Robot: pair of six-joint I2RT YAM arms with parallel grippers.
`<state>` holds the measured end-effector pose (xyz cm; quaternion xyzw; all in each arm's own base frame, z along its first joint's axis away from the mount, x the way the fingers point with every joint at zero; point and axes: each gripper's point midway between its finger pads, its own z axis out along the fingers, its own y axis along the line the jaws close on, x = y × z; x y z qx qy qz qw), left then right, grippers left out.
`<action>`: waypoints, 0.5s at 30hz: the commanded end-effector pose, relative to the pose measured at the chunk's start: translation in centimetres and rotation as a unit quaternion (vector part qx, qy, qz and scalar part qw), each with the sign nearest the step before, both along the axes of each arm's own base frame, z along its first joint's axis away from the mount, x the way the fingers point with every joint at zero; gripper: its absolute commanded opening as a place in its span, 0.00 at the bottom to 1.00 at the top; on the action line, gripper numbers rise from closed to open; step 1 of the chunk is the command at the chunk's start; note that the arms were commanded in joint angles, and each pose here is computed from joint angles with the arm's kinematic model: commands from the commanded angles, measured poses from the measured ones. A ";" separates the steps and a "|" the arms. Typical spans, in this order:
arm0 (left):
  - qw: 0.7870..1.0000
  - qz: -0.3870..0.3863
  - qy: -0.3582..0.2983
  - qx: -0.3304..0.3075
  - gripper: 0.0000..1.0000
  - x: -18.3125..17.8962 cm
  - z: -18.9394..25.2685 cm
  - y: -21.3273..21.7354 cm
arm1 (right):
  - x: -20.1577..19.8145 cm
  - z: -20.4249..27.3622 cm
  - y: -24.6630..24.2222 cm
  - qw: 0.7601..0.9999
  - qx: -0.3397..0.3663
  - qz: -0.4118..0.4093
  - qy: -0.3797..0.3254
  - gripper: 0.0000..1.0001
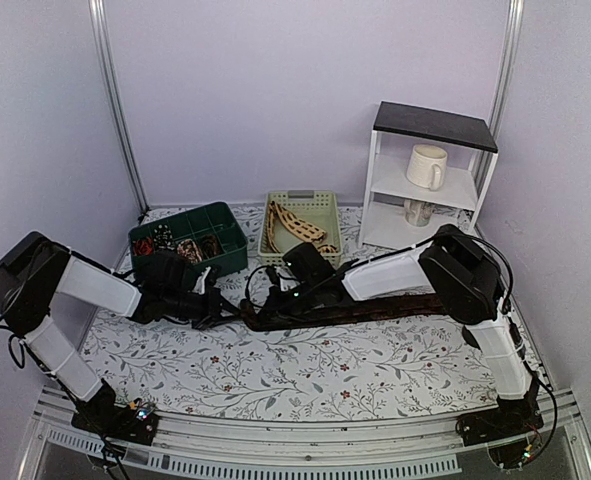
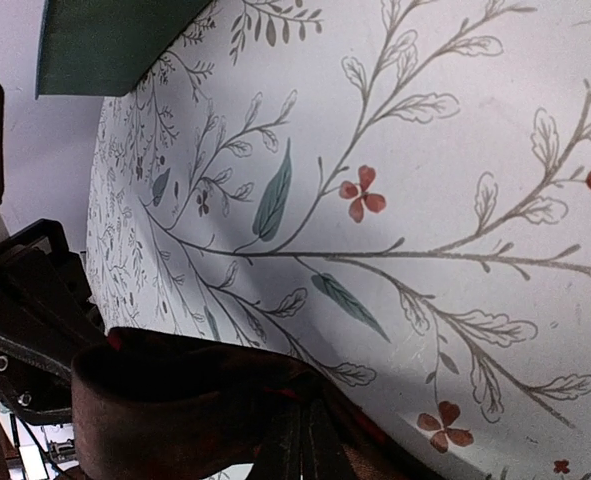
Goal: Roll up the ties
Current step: Pick up the tie from the center of the board.
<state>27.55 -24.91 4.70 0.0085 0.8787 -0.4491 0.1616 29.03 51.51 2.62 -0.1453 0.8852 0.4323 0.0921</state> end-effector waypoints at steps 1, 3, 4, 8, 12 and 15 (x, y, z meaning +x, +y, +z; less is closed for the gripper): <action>0.999 -0.023 -0.042 -0.007 0.00 0.5 1.9 -1.4 | -0.4 0.5 0.2 1.000 0.020 0.004 0.011 0.03; 0.999 -0.026 -0.043 -0.007 0.00 0.5 1.9 -1.7 | -0.4 0.4 0.1 1.000 0.018 0.001 0.011 0.03; 0.999 -0.028 -0.043 -0.005 0.00 0.5 1.9 -1.8 | -0.4 0.3 0.0 1.000 0.018 -0.002 0.010 0.03; 0.999 -0.034 -0.039 0.000 0.00 0.3 1.5 -2.1 | -0.2 0.3 -0.4 1.000 0.019 -0.009 0.004 0.03; 0.998 -0.039 -0.041 0.000 0.00 0.2 1.6 -2.5 | -0.1 0.8 -0.6 1.000 0.022 -0.014 -0.005 0.03; 0.998 -0.044 -0.043 0.003 0.00 0.1 1.7 -2.7 | 0.0 1.2 -0.8 0.999 0.026 -0.018 -0.013 0.01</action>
